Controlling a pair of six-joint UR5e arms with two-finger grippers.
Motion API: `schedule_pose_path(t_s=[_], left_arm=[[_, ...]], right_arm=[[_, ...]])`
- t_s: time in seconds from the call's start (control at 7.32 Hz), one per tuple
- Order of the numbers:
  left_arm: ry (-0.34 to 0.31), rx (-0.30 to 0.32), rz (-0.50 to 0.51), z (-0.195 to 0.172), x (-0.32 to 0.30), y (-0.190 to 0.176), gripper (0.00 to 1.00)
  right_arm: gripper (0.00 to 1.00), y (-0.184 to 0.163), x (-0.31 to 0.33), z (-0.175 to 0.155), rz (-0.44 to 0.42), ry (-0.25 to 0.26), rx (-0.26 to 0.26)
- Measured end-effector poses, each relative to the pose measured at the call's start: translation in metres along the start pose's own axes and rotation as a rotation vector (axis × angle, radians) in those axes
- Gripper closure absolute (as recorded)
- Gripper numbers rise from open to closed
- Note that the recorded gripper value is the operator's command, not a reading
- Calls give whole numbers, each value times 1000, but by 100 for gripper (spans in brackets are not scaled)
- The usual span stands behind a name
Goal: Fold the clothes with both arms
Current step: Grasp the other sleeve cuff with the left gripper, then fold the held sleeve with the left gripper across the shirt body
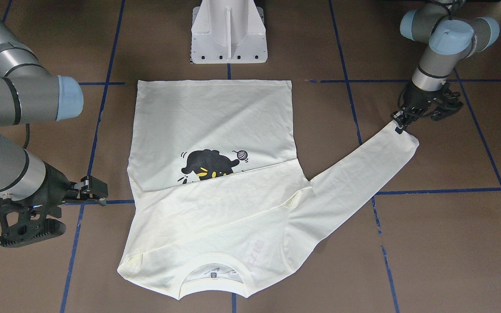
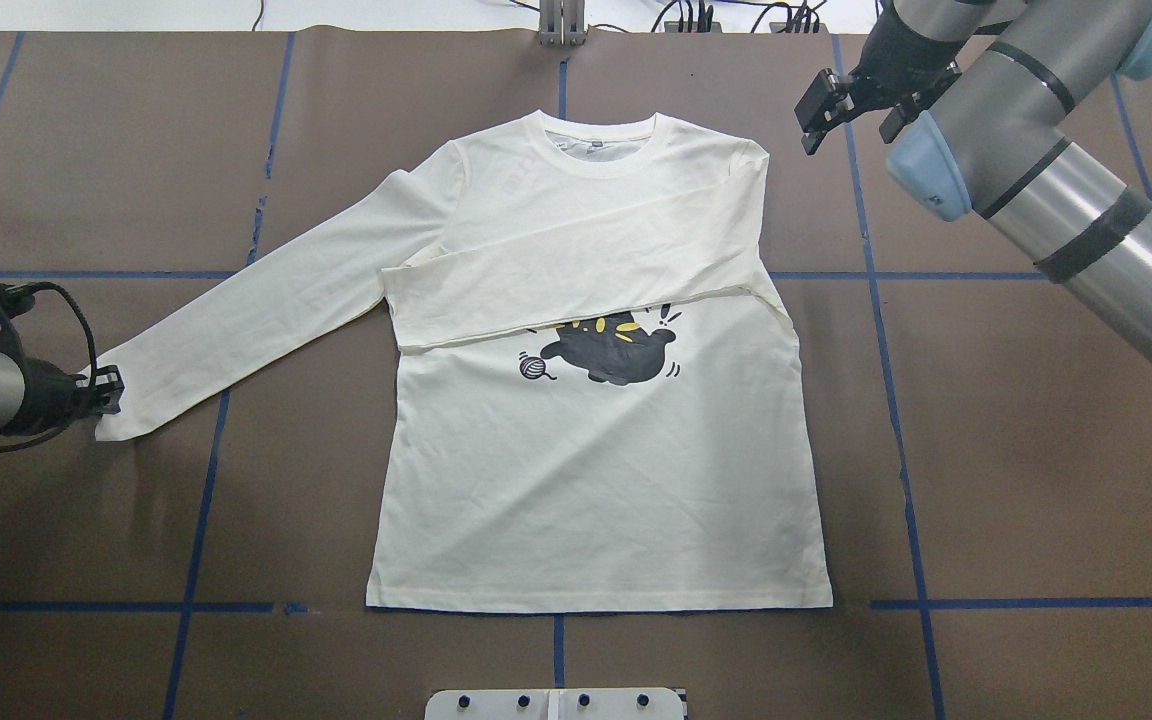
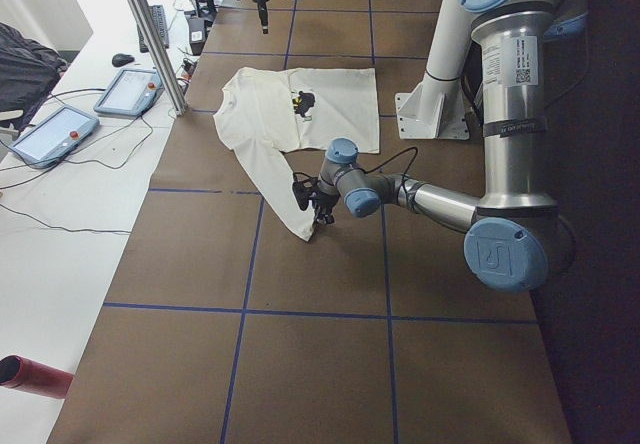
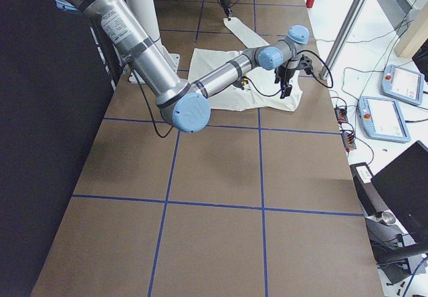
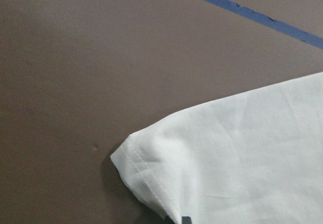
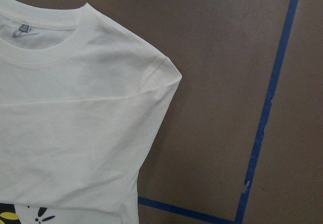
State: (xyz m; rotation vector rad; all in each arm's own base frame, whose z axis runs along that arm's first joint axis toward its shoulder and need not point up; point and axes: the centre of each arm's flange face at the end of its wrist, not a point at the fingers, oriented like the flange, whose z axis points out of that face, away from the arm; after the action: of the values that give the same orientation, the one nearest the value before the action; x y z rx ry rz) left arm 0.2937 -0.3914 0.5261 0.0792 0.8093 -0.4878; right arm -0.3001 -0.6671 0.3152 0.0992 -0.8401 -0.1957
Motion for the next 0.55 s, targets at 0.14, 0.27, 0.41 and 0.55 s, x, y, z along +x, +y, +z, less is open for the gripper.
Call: schedule_pose_path(t_s=[0.14,0.27,0.41,0.55], left_arm=[[24,14,-11,-12,6,-9,100],[62,29,-25,-28,19,-23,100],[101,45,-39,-43,47,-39,100],[119,59,-49,-57,100,-55,100]], right_arm=[[0,11,16,-2,10,3,3],[0,29,45,-3,34,10,4],[0,52,80,-2,65,14,-3],[0,74,113,0,100,12,-17]])
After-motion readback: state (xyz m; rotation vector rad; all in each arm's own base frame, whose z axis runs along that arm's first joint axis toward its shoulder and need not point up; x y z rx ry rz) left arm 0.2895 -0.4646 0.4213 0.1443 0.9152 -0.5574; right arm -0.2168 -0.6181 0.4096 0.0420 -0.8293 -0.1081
